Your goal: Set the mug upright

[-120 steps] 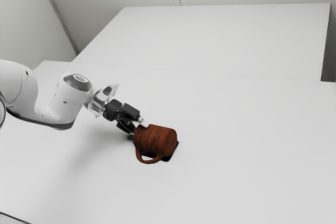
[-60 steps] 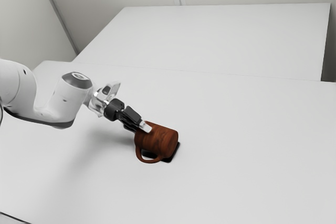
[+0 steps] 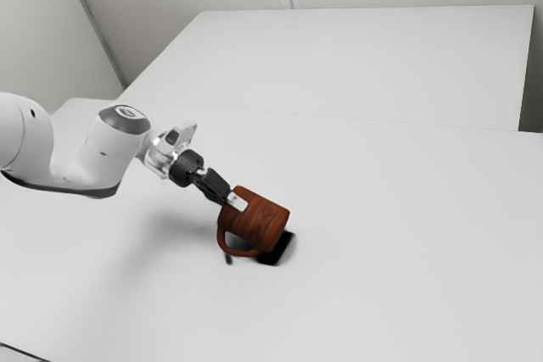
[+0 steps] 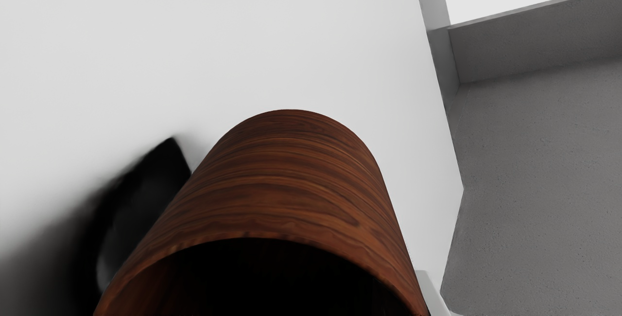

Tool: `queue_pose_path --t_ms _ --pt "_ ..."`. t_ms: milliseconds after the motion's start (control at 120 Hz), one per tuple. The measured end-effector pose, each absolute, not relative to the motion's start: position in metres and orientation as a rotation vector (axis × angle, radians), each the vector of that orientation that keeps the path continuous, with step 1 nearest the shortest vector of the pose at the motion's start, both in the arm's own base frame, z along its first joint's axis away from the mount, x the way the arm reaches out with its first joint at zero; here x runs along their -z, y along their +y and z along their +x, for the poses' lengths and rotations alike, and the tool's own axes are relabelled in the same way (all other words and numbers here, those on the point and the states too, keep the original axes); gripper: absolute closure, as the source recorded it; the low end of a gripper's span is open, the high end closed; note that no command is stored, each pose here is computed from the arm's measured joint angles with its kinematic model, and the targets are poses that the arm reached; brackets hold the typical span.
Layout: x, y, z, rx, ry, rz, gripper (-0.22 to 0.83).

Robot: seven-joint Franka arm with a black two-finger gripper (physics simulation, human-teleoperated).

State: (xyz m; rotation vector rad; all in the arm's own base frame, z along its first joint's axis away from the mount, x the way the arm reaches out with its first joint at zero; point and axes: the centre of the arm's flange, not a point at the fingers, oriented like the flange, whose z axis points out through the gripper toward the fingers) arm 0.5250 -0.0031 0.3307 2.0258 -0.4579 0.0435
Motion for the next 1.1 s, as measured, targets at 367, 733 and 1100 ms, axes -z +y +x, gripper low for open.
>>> queue_pose_path --t_ms 367,733,1100 --pt "-0.392 -0.042 0.515 -0.131 -1.008 2.456 0.78" --pt "-0.381 -0.053 0.508 -0.136 -1.394 2.644 0.79" --pt "-0.382 -0.06 0.505 -0.157 -1.477 2.67 0.69"
